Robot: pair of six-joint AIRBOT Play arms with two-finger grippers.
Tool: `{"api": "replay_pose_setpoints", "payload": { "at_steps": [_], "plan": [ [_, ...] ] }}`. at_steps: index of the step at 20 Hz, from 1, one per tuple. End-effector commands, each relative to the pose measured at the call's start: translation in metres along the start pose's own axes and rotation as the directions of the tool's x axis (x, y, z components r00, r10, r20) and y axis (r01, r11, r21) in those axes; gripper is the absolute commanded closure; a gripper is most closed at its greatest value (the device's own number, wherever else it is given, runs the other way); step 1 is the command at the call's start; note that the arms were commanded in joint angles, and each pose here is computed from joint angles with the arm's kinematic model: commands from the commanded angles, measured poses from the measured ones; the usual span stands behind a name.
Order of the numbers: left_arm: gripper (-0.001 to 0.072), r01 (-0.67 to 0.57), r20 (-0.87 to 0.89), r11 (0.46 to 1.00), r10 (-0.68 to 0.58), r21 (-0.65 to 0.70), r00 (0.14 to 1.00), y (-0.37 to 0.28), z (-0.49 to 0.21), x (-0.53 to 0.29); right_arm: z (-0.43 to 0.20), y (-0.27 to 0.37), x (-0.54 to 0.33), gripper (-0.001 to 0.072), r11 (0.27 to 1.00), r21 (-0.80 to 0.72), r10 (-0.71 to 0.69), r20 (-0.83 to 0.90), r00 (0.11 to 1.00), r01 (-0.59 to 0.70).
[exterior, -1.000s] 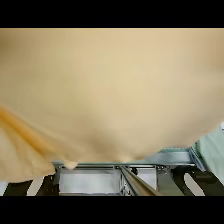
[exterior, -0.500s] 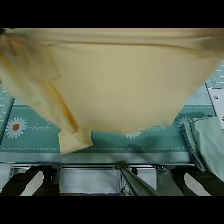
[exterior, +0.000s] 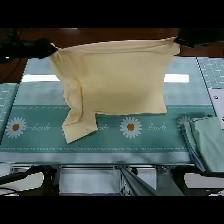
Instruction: Fold the shirts.
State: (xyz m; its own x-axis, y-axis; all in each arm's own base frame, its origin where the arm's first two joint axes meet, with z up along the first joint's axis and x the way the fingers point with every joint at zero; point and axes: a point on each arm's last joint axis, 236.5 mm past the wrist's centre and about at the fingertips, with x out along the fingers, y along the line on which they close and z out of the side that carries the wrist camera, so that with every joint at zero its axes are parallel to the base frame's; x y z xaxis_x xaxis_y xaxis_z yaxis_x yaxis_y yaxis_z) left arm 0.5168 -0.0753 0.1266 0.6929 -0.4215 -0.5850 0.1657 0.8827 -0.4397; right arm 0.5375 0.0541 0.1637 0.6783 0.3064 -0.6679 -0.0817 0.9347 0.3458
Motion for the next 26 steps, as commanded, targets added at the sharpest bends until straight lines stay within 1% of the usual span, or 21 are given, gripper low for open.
{"api": "replay_pose_setpoints", "payload": {
  "at_steps": [1, 2, 3, 4, 5, 6, 8, 9, 11, 12, 13, 14, 15, 16, 18, 19, 21, 22, 26],
  "plan": [
    [0.0684, 0.025, -0.033, 0.988, -0.030, -0.149, 0.999, 0.021, -0.020, 0.054, 0.002, -0.027, 0.073, 0.0684, 0.991, 0.137, -0.003, 0.006, 1.000, 0.002],
    [0.0683, 0.041, -0.058, 0.982, -0.053, -0.185, 0.997, 0.021, -0.029, 0.063, -0.006, -0.031, 0.090, 0.0684, 0.986, 0.164, 0.011, -0.023, 1.000, -0.007],
    [0.0650, 0.050, -0.083, 0.977, -0.068, -0.206, 0.994, 0.021, -0.037, 0.069, -0.015, -0.033, 0.102, 0.0681, 0.980, 0.199, 0.035, -0.049, 0.998, -0.024],
    [0.0451, 0.052, -0.108, 0.976, -0.077, -0.214, 0.991, 0.021, -0.045, 0.072, -0.025, -0.035, 0.112, 0.0580, 0.968, 0.248, 0.065, -0.077, 0.995, -0.044],
    [0.0080, 0.053, -0.129, 0.975, -0.082, -0.216, 0.988, 0.022, -0.050, 0.072, -0.033, -0.038, 0.116, 0.0332, 0.954, 0.293, 0.100, -0.105, 0.989, -0.066],
    [0.0004, 0.057, -0.162, 0.973, -0.095, -0.224, 0.982, 0.024, -0.056, 0.067, -0.040, -0.042, 0.115, 0.0088, 0.945, 0.316, 0.128, -0.135, 0.983, -0.080],
    [0.0005, 0.054, -0.287, 0.972, -0.120, -0.227, 0.951, 0.038, -0.075, 0.042, -0.062, -0.063, 0.095, 0.0079, 0.947, 0.312, 0.149, -0.240, 0.959, -0.069],
    [0.0006, 0.022, -0.369, 0.967, -0.118, -0.255, 0.922, 0.051, -0.089, 0.024, -0.076, -0.079, 0.079, 0.0080, 0.950, 0.308, 0.142, -0.310, 0.940, -0.042],
    [0.0007, -0.067, -0.535, 0.946, -0.121, -0.317, 0.836, 0.079, -0.131, -0.016, -0.119, -0.117, 0.038, 0.0081, 0.957, 0.285, 0.107, -0.495, 0.862, 0.045],
    [0.0008, -0.091, -0.583, 0.931, -0.143, -0.352, 0.800, 0.085, -0.153, -0.032, -0.140, -0.131, 0.017, 0.0082, 0.959, 0.269, 0.086, -0.577, 0.812, 0.089],
    [0.0008, -0.111, -0.600, 0.915, -0.159, -0.388, 0.784, 0.086, -0.175, -0.042, -0.155, -0.140, 0.004, 0.0082, 0.956, 0.266, 0.070, -0.613, 0.787, 0.121],
    [0.0008, -0.120, -0.605, 0.902, -0.175, -0.415, 0.777, 0.082, -0.198, -0.047, -0.165, -0.143, -0.003, 0.0082, 0.951, 0.278, 0.069, -0.613, 0.787, 0.133],
    [0.0008, -0.103, -0.595, 0.890, -0.207, -0.444, 0.777, 0.070, -0.223, -0.049, -0.171, -0.143, -0.002, 0.0082, 0.944, 0.298, 0.063, -0.579, 0.813, 0.139],
    [0.0008, -0.053, -0.568, 0.878, -0.261, -0.476, 0.780, 0.051, -0.244, -0.049, -0.175, -0.139, 0.003, 0.0082, 0.937, 0.326, 0.068, -0.532, 0.844, 0.130],
    [0.0008, 0.057, -0.472, 0.836, -0.364, -0.546, 0.803, 0.015, -0.272, -0.045, -0.187, -0.104, 0.013, 0.0082, 0.933, 0.361, 0.162, -0.435, 0.885, 0.006],
    [0.0007, 0.095, -0.420, 0.819, -0.385, -0.566, 0.822, 0.007, -0.278, -0.040, -0.194, -0.089, 0.016, 0.0082, 0.924, 0.381, 0.195, -0.402, 0.895, -0.030],
    [0.0008, 0.138, -0.351, 0.790, -0.412, -0.597, 0.841, 0.000, -0.281, -0.032, -0.213, -0.070, 0.019, 0.0082, 0.917, 0.395, 0.220, -0.403, 0.888, -0.048],
    [0.0008, 0.131, -0.350, 0.787, -0.408, -0.602, 0.843, -0.001, -0.284, -0.028, -0.223, -0.063, 0.019, 0.0082, 0.921, 0.386, 0.229, -0.425, 0.876, -0.053],
    [0.0008, 0.095, -0.366, 0.823, -0.349, -0.560, 0.863, 0.002, -0.289, -0.011, -0.236, -0.039, 0.023, 0.0083, 0.934, 0.345, 0.252, -0.465, 0.849, -0.088]
  ]
}}
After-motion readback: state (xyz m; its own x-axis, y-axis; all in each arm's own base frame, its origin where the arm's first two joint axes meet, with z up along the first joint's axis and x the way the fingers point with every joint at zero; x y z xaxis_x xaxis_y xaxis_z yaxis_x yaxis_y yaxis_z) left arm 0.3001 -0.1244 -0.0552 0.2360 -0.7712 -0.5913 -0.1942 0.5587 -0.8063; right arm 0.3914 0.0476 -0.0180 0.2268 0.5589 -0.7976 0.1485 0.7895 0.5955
